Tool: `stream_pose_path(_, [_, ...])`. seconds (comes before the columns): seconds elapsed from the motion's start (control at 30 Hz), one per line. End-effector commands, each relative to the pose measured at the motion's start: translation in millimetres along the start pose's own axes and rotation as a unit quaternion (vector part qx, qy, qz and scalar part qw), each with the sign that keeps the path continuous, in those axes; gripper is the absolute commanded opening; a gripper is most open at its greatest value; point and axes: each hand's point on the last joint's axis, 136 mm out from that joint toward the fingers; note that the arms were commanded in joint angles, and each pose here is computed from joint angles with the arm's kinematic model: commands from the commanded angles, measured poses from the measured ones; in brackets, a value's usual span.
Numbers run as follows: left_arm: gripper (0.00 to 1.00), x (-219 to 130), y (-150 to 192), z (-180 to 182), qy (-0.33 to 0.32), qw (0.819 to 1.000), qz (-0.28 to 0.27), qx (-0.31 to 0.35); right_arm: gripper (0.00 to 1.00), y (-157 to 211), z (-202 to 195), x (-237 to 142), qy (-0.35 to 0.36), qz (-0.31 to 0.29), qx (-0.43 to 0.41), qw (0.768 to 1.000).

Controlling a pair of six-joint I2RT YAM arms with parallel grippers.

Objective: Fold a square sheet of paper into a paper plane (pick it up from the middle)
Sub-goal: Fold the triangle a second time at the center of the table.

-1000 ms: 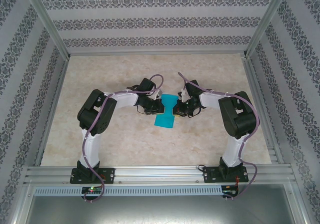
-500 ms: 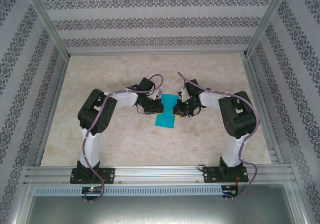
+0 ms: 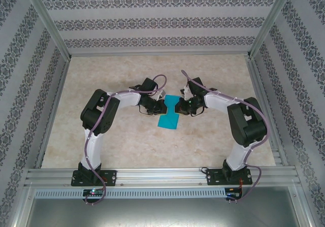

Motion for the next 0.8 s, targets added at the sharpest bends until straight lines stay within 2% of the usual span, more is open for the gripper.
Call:
stream_pose_path(0.0, [0.11, 25, 26, 75, -0.108, 0.992, 0.041, -0.052, 0.08, 9, 21, -5, -0.02, 0.002, -0.001, 1.0])
stream_pose_path(0.27, [0.11, 28, 28, 78, -0.11, 0.991, 0.048, -0.052, 0.05, 37, 26, 13, -0.026, 0.039, -0.001, 0.999])
stream_pose_path(0.77, [0.11, 28, 31, 80, -0.112, 0.991, 0.052, -0.05, 0.03, 51, -2, 33, 0.034, 0.086, -0.024, 0.995])
Point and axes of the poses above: each hand's point on the last joint's axis, 136 mm out from that joint toward the fingers, its own x axis out along the fingers, its own z axis along the line the jaws close on, y = z × x, and after that the axes turned 10 degrees about -x, right-handed
